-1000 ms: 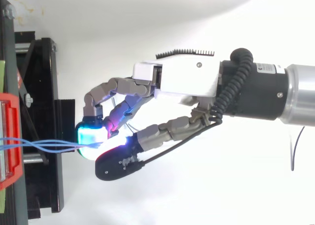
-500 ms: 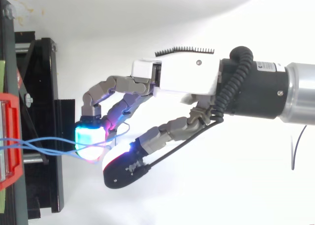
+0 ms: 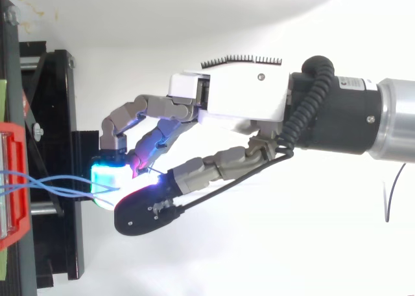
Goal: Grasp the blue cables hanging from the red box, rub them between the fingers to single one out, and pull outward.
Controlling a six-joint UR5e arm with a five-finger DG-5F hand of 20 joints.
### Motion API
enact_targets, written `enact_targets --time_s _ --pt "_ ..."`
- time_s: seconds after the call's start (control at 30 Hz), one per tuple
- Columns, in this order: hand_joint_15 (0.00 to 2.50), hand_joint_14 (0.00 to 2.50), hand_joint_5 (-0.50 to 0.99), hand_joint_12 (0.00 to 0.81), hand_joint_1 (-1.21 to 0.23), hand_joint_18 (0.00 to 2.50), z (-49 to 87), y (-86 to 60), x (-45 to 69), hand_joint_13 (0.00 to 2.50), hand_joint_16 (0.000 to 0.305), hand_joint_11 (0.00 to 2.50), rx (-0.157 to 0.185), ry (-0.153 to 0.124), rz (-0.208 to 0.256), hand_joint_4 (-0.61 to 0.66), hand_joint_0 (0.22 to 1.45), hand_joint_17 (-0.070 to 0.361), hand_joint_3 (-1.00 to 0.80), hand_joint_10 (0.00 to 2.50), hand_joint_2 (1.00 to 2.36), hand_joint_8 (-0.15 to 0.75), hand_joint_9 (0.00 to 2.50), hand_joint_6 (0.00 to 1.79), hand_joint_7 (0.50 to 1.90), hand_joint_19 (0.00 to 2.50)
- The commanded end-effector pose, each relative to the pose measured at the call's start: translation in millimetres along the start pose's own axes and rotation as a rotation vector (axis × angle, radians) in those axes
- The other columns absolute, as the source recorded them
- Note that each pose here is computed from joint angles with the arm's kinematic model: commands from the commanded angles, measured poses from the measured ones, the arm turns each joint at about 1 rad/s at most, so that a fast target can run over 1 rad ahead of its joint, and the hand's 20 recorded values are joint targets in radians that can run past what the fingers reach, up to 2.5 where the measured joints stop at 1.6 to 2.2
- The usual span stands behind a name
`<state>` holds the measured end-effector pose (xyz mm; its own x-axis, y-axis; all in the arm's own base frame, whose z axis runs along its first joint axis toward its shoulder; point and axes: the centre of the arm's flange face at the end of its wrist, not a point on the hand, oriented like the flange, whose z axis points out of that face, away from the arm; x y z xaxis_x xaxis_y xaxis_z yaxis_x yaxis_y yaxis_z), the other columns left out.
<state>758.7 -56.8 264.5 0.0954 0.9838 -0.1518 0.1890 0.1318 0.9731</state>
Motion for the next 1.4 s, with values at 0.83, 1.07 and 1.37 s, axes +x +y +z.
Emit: enact_targets --time_s 0.83,1.07,1.37 --pt "0.33 0.01 -0.16 0.349 -0.68 0.62 -0.3 -0.7 -1.0 0.72 0.047 0.38 0.002 0.000 0.000 0.22 0.58 0.105 -0.50 0.01 1.00 0.292 0.75 0.79 1.05 0.54" --pt "0.33 0.01 -0.15 0.351 -0.58 0.60 0.0 0.0 -1.7 0.70 0.046 0.36 0.001 0.003 0.000 0.19 0.60 0.104 -0.33 0.01 1.01 0.296 0.75 0.76 1.09 0.58" --pt "0.32 0.01 -0.18 0.348 -0.78 0.60 -3.2 -4.4 -5.1 0.70 0.047 0.42 0.032 0.018 -0.007 0.21 0.65 0.106 -0.31 0.01 1.01 0.288 0.72 0.79 1.03 0.54"
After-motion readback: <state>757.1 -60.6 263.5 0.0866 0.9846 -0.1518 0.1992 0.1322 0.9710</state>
